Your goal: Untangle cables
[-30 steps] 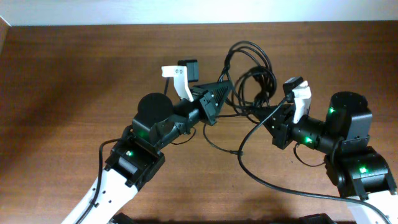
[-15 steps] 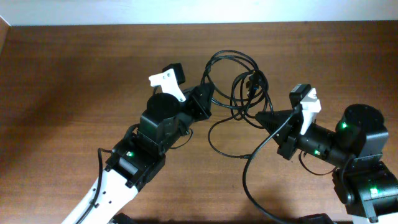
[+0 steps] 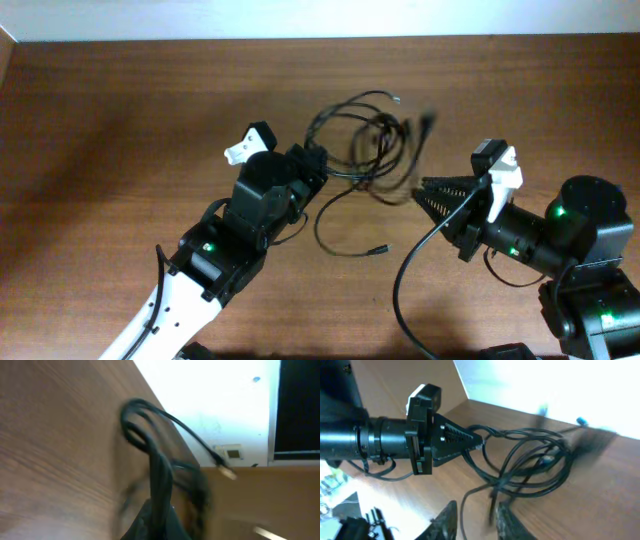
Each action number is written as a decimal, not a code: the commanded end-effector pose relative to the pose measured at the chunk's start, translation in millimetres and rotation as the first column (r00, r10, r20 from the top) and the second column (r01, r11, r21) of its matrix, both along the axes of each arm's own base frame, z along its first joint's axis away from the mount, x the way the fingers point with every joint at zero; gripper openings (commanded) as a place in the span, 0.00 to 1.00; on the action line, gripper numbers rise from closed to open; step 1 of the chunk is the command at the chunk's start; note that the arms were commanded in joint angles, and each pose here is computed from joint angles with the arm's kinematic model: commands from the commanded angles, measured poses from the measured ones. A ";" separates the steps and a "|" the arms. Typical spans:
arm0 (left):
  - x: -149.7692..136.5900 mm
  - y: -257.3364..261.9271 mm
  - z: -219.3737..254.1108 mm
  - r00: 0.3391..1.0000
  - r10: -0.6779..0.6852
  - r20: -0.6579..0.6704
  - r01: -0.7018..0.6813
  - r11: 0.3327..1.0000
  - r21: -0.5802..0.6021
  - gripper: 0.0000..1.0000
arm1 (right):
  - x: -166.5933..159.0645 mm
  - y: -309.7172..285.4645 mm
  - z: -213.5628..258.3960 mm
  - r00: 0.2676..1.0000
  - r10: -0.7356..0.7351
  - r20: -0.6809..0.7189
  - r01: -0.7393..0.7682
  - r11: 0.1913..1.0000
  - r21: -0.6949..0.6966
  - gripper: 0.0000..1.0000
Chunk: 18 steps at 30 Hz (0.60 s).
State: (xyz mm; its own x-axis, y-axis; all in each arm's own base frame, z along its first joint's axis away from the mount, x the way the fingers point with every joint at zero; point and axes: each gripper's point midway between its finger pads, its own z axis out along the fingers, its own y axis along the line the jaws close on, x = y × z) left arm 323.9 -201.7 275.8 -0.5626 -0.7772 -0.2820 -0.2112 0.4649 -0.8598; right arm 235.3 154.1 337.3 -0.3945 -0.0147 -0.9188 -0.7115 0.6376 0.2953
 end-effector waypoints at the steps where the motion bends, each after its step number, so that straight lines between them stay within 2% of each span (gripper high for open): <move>1: 2.3 9.0 29.4 0.993 0.005 0.118 -0.008 1.000 0.022 0.00 | 0.2 -4.6 8.5 0.999 -0.029 0.030 0.030 1.000 -0.009 0.40; 3: 1.6 9.5 43.5 0.983 -0.016 0.184 0.008 0.999 0.043 0.00 | 0.2 -4.6 8.7 0.999 -0.029 0.031 0.030 1.000 -0.008 0.44; 6: -1.5 11.6 61.5 0.964 -0.040 0.262 0.022 0.997 0.070 0.00 | 0.3 -4.6 8.5 0.999 -0.029 0.030 0.030 1.000 -0.009 0.45; 14: -10.9 1.9 72.0 0.951 -0.109 0.289 0.099 0.994 0.050 0.00 | 3.7 -4.2 4.9 0.999 -0.030 0.016 0.030 0.999 -0.012 0.47; 18: -15.0 -8.6 84.9 0.914 -0.187 0.359 0.169 0.982 0.083 0.00 | 10.4 -2.9 -2.5 0.999 -0.034 -0.028 0.033 0.999 -0.007 0.50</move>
State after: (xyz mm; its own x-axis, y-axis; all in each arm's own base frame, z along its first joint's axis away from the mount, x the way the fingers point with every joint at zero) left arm 316.4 -202.5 338.2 -0.5359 -0.7060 -0.4631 0.0765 0.5056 -0.8593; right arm 240.2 151.8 332.1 -0.4106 -0.0165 -0.9117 -0.6920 0.6568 0.2997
